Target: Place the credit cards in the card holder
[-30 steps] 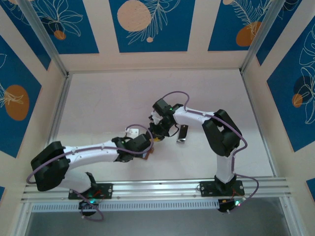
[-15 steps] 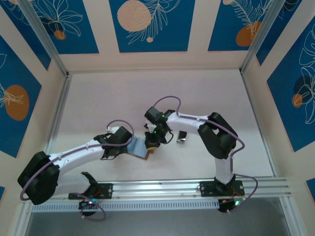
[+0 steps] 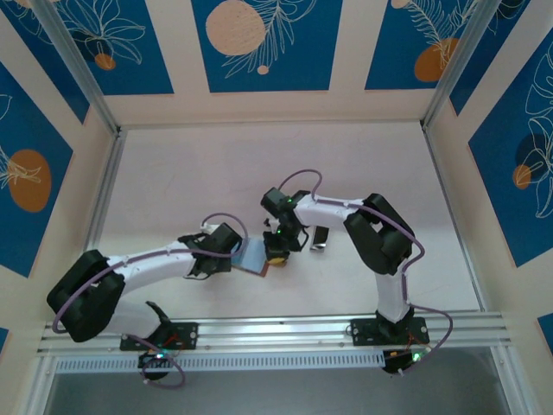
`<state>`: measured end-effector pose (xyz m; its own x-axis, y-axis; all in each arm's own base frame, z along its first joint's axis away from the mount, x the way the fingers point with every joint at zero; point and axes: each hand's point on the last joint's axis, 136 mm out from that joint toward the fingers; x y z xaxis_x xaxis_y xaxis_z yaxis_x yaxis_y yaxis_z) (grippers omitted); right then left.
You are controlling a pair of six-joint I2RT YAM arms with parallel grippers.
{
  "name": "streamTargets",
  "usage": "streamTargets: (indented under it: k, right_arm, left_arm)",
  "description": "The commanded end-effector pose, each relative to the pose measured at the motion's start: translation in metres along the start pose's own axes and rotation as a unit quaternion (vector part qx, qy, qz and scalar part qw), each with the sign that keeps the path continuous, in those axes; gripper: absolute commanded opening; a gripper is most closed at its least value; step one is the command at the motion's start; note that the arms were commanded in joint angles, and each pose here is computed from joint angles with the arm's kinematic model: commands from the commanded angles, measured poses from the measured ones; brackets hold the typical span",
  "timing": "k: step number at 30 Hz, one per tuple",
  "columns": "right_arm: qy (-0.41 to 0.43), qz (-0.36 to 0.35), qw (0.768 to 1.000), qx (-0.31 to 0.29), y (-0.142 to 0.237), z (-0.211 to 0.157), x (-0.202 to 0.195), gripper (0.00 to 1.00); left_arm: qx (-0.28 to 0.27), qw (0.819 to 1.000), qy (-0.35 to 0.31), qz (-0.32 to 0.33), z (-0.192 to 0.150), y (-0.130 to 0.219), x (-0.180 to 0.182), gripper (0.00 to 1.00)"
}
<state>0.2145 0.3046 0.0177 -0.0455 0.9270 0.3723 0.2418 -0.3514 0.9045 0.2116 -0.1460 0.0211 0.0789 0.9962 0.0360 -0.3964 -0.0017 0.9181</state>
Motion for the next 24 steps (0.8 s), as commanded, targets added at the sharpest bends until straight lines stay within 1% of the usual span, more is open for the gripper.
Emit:
streamTargets:
  k: [1, 6, 8, 12, 17, 20, 24]
  right_arm:
    - [-0.030, -0.109, 0.993, -0.021, 0.000, 0.018, -0.056, 0.03]
    - [-0.009, -0.106, 0.993, -0.048, 0.020, 0.033, -0.057, 0.03]
    - [-0.004, -0.096, 0.994, -0.056, 0.028, 0.037, -0.052, 0.04]
    - [0.025, -0.056, 0.996, -0.071, 0.045, 0.037, -0.025, 0.04]
    - [0.048, -0.012, 0.995, -0.086, 0.063, 0.038, 0.004, 0.04]
    - [0.055, -0.006, 0.994, -0.093, 0.067, 0.044, 0.012, 0.05]
    - [0.059, -0.013, 0.994, -0.090, 0.059, 0.056, 0.014, 0.05]
  left_arm:
    - [-0.026, 0.999, -0.020, -0.021, 0.010, 0.016, -0.018, 0.00]
    - [-0.065, 0.997, -0.002, -0.037, 0.030, 0.047, -0.021, 0.00]
    - [-0.070, 0.997, 0.001, -0.039, 0.040, 0.048, -0.023, 0.00]
    - [-0.053, 0.997, 0.000, -0.058, 0.053, 0.029, -0.037, 0.00]
    - [-0.031, 0.997, -0.006, -0.072, 0.056, 0.004, -0.054, 0.00]
    - [-0.021, 0.998, -0.009, -0.067, 0.051, -0.006, -0.055, 0.00]
    - [-0.009, 0.998, -0.005, -0.054, 0.037, -0.014, -0.045, 0.00]
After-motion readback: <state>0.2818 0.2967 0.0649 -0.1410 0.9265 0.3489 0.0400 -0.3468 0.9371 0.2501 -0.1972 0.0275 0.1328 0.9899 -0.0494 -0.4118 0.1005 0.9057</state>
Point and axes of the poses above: each hand's point on the last joint's axis, 136 mm out from that joint toward the fingers, its own y axis back along the fingers, its own x axis along the line the jaws close on, z = x × y, and after that the axes turned 5 degrees about -y, right-handed
